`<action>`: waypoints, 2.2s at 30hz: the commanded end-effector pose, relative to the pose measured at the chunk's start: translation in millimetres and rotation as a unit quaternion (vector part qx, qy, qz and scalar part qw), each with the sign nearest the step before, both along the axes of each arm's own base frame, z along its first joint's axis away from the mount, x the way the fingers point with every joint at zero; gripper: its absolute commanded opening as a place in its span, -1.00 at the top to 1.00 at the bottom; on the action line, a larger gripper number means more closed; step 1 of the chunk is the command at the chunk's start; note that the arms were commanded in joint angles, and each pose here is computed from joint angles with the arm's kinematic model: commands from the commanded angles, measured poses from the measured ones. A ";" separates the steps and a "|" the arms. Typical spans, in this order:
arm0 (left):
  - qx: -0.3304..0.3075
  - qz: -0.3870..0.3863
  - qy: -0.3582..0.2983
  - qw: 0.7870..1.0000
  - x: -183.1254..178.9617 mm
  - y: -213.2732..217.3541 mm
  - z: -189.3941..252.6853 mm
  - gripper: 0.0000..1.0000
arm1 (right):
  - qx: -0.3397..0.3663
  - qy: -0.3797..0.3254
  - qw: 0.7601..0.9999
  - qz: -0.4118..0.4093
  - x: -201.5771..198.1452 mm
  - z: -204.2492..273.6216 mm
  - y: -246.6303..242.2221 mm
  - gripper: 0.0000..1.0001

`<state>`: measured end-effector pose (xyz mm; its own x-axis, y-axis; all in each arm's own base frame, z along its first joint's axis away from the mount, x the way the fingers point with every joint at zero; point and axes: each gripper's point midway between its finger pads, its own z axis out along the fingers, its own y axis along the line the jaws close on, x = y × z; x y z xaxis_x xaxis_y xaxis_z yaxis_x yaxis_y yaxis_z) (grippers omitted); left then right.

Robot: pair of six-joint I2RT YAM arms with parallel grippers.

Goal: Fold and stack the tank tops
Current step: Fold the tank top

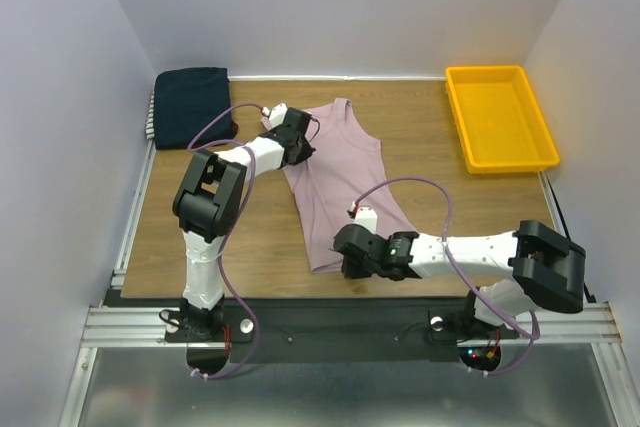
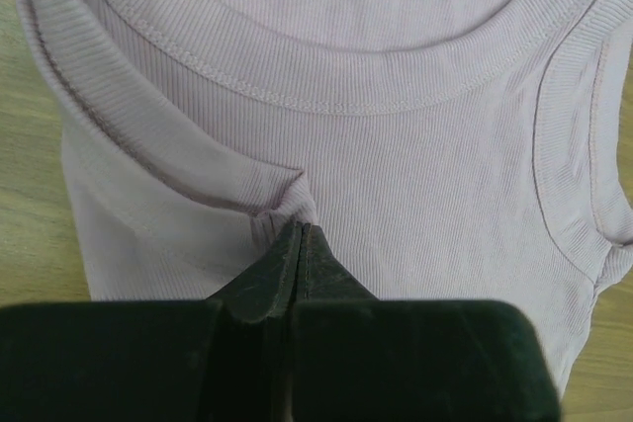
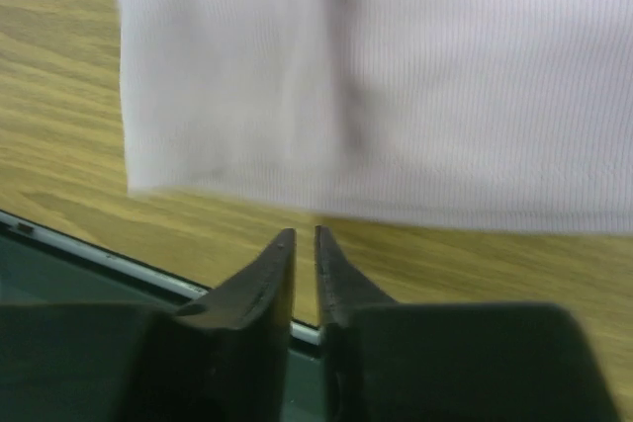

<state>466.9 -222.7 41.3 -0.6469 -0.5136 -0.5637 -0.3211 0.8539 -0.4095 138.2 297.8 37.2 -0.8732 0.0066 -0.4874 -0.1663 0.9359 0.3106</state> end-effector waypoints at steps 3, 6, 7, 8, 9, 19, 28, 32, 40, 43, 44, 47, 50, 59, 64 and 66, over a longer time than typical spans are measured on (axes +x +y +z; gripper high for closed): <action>-0.006 -0.031 -0.077 0.997 24.1 -10.0 60.9 0.26 | 0.046 -0.027 0.999 -0.007 7.6 32.6 9.2 0.22; -0.017 -0.047 -0.115 0.992 28.6 -12.9 92.8 0.11 | 0.054 -0.040 0.998 -0.001 11.5 46.0 15.0 0.17; -0.019 -0.047 -0.122 0.991 29.4 -11.6 100.2 0.07 | 0.049 -0.040 0.998 0.000 11.8 46.8 14.0 0.17; -0.023 -0.047 -0.127 0.991 29.1 -10.5 106.9 0.04 | 0.048 -0.044 0.998 0.000 13.5 50.0 15.1 0.17; -0.026 -0.044 -0.132 0.990 28.6 -4.7 116.9 0.03 | 0.050 -0.048 0.998 0.000 15.6 55.7 18.0 0.17; -0.047 0.072 -0.077 0.993 17.8 85.3 85.7 0.48 | 0.017 -0.073 0.995 0.060 31.1 68.5 66.6 0.18; -0.075 -0.023 -0.049 0.996 35.9 58.2 36.3 0.72 | -0.058 -0.072 0.993 0.070 45.4 21.0 80.9 0.34; -0.067 -0.018 -0.047 0.996 38.0 61.4 28.1 0.72 | -0.072 -0.053 0.994 0.061 38.8 2.4 71.4 0.36; -0.038 -0.005 -0.006 0.999 48.7 66.0 -2.6 0.72 | -0.075 -0.019 0.994 0.082 13.4 -15.1 70.5 0.42; -0.019 0.004 0.000 1.000 54.2 71.3 -7.0 0.72 | -0.065 -0.007 0.993 0.097 1.5 -16.0 73.1 0.42; -0.016 0.004 0.002 1.000 55.3 72.0 -8.0 0.72 | -0.064 -0.003 0.993 0.100 -1.5 -16.8 73.1 0.42; -0.006 0.005 0.004 1.000 59.7 73.8 -9.0 0.72 | -0.054 0.012 0.992 0.115 -11.8 -18.9 77.2 0.43; -0.003 0.003 0.002 1.000 61.6 74.0 -5.9 0.72 | -0.036 0.016 0.992 0.119 -14.2 -16.2 86.0 0.43; -0.004 -0.039 -0.024 0.999 77.3 56.9 12.3 0.72 | 0.053 0.015 0.996 0.072 -2.0 15.5 135.9 0.39; -0.010 -0.065 -0.028 0.997 80.1 43.1 15.0 0.71 | 0.093 0.020 0.993 0.068 1.7 24.1 165.4 0.39; -0.015 -0.077 -0.037 0.996 82.0 36.7 23.5 0.67 | 0.099 0.001 0.994 0.053 9.5 34.7 165.1 0.38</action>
